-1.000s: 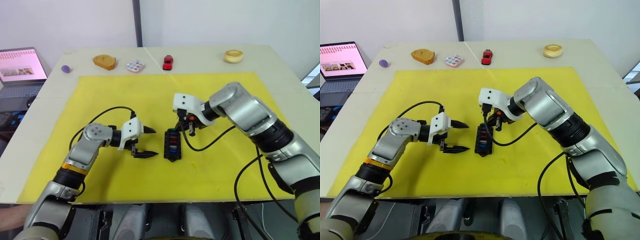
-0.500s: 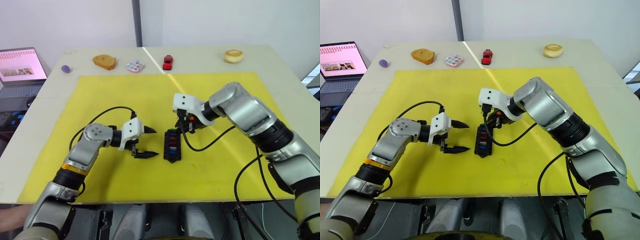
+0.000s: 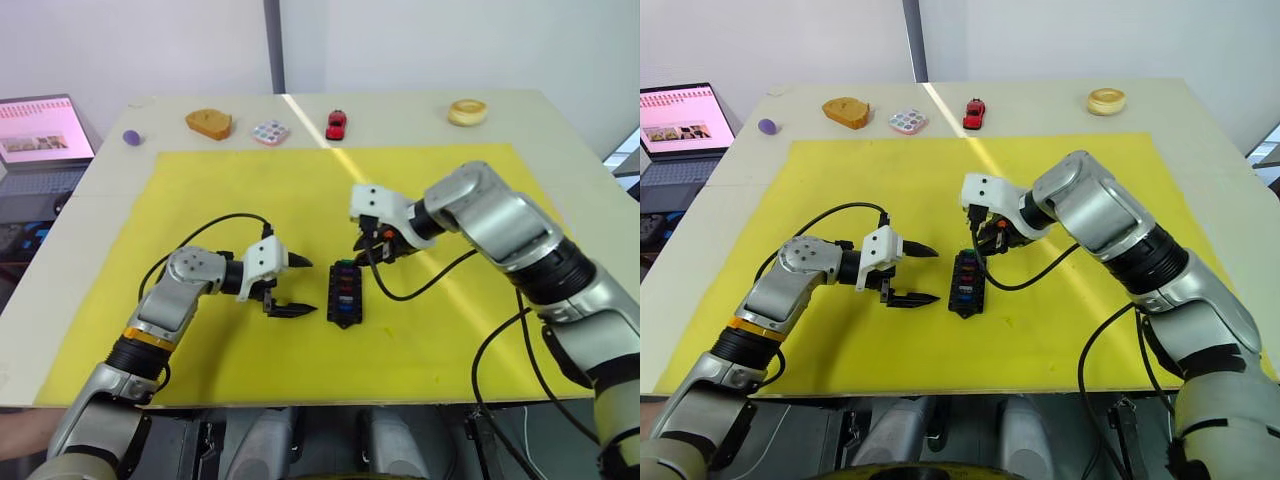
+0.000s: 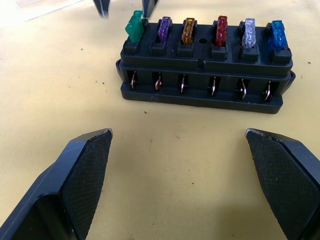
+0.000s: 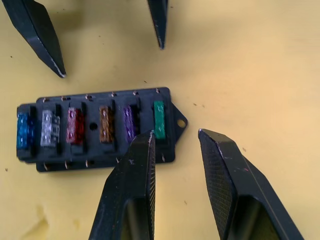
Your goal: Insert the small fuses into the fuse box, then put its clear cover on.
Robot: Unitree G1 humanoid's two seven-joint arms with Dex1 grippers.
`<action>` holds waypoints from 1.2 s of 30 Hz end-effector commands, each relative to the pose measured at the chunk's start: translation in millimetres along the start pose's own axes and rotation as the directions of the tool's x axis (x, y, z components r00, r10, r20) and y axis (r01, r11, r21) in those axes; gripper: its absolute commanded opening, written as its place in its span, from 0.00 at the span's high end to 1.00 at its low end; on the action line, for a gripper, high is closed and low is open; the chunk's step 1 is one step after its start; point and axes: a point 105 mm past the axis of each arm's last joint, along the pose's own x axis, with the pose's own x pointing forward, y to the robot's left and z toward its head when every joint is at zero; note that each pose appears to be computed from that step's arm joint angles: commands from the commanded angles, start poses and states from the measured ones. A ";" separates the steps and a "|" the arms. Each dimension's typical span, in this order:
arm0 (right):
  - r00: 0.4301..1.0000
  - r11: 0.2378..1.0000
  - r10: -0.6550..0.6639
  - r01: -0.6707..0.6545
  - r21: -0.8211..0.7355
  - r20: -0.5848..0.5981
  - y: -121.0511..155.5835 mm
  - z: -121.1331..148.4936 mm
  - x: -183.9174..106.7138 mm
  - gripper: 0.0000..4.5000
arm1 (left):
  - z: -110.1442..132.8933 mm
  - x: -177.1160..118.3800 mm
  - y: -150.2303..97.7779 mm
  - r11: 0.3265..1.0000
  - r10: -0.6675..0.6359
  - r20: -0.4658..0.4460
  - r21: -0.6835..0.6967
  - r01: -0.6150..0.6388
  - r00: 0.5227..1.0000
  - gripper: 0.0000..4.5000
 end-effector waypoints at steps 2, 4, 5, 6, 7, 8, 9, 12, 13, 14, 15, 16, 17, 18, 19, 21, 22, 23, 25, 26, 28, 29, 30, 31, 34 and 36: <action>0.993 0.998 0.004 0.004 -0.070 0.115 7.7 27.7 -26.8 0.68 | 5.5 -3.2 2.0 0.999 0.005 0.005 0.034 -0.006 1.000 0.00; 0.991 0.998 0.002 0.006 -0.061 0.134 8.2 28.9 -25.6 0.73 | 5.7 -3.0 2.3 0.999 0.005 0.005 0.036 -0.005 1.000 0.00; 0.990 0.999 0.002 0.006 -0.052 0.143 8.3 29.4 -24.8 0.81 | 5.9 -2.9 2.3 0.999 0.004 0.006 0.036 -0.004 1.000 0.00; 0.989 0.999 -0.002 0.010 -0.053 0.148 8.2 29.2 -23.3 0.90 | 6.2 -2.7 2.0 0.999 0.001 0.005 0.039 -0.001 1.000 0.00; 0.989 0.999 -0.003 0.011 -0.052 0.151 8.5 28.5 -21.3 0.99 | 6.3 -2.4 -0.2 0.999 -0.015 0.002 0.044 0.015 1.000 0.00; 0.988 0.999 -0.004 0.012 -0.045 0.155 8.2 28.2 -18.0 1.00 | 6.4 -2.0 -1.3 0.999 -0.022 0.001 0.044 0.022 1.000 0.00; 0.988 0.999 -0.005 0.012 -0.040 0.157 8.1 27.8 -15.3 1.00 | 6.3 -1.8 -1.8 0.999 -0.024 0.002 0.043 0.024 1.000 0.00; 0.987 1.000 -0.007 0.012 -0.029 0.158 7.8 26.4 -6.9 1.00 | 5.5 -1.9 -1.4 0.999 -0.023 0.001 0.042 0.023 1.000 0.00; 0.988 1.000 -0.008 0.012 -0.025 0.157 7.4 25.4 -3.9 1.00 | 5.5 -1.9 -1.1 0.999 -0.022 0.001 0.043 0.022 1.000 0.00; 0.988 1.000 -0.012 0.015 -0.020 0.153 6.5 24.0 -1.4 1.00 | 5.6 -1.8 -0.7 0.999 -0.021 0.002 0.043 0.021 1.000 0.00; 0.988 1.000 -0.014 0.017 -0.017 0.151 5.9 23.2 0.0 1.00 | 5.7 -1.8 -0.5 0.999 -0.021 0.002 0.043 0.020 1.000 0.00; 0.989 1.000 -0.013 0.015 -0.011 0.151 5.7 22.0 1.6 1.00 | 5.7 -1.9 -0.4 0.999 -0.020 0.004 0.043 0.020 1.000 0.00; 0.989 1.000 -0.008 0.009 -0.006 0.148 5.9 20.0 3.0 1.00 | 5.3 -2.1 -0.4 0.999 -0.021 0.004 0.038 0.020 1.000 0.00; 0.989 1.000 -0.002 0.002 -0.002 0.148 6.5 18.4 4.1 1.00 | 4.7 -2.3 -0.5 0.999 -0.021 0.003 0.035 0.021 1.000 0.00; 0.989 1.000 0.005 -0.005 0.001 0.147 7.2 17.1 4.9 1.00 | 4.2 -2.5 -0.5 0.999 -0.020 0.002 0.033 0.020 1.000 0.00; 0.989 1.000 0.023 -0.024 0.006 0.146 10.0 14.3 6.5 1.00 | 3.5 -2.8 0.2 0.999 -0.015 0.003 0.033 0.015 1.000 0.00; 0.989 1.000 0.027 -0.028 0.006 0.144 10.6 12.7 7.4 1.00 | 3.4 -2.8 0.6 0.999 -0.012 0.003 0.033 0.012 1.000 0.00; 0.990 1.000 0.022 -0.023 0.010 0.138 9.8 10.1 9.5 1.00 | 3.3 -2.7 0.5 0.999 -0.010 0.005 0.034 0.010 1.000 0.00; 0.992 1.000 0.014 -0.017 0.022 0.129 8.4 5.8 13.0 1.00 | 3.3 -2.3 -0.3 0.999 -0.008 0.007 0.034 0.008 1.000 0.00; 0.992 1.000 0.016 -0.019 0.025 0.127 8.3 4.1 14.3 1.00 | 3.3 -2.2 -0.5 0.999 -0.008 0.007 0.033 0.008 1.000 0.00; 0.994 0.999 0.017 -0.021 0.027 0.109 8.5 -1.8 17.7 1.00 | 3.4 -2.2 -1.0 0.999 -0.007 0.009 0.032 0.007 1.000 0.00; 0.995 0.999 0.021 -0.024 0.026 0.100 9.3 -4.9 19.1 1.00 | 3.5 -2.4 -1.2 0.999 -0.007 0.009 0.032 0.006 1.000 0.00; 0.996 0.999 0.022 -0.025 0.025 0.092 9.8 -7.2 20.1 1.00 | 3.5 -2.4 -1.2 0.999 -0.005 0.009 0.032 0.005 1.000 0.00; 0.996 0.999 0.022 -0.024 0.027 0.087 9.9 -8.5 20.5 1.00 | 3.5 -2.4 -1.4 0.999 -0.004 0.010 0.032 0.004 1.000 0.00; 0.996 0.999 0.030 -0.034 0.035 0.088 11.2 -8.6 20.2 1.00 | 3.4 -2.2 -2.2 1.000 -0.004 0.011 0.030 0.003 1.000 0.00; 0.996 0.998 0.036 -0.039 0.039 0.084 11.8 -9.4 20.9 1.00 | 3.1 -2.0 -2.1 1.000 -0.002 0.012 0.030 0.002 1.000 0.00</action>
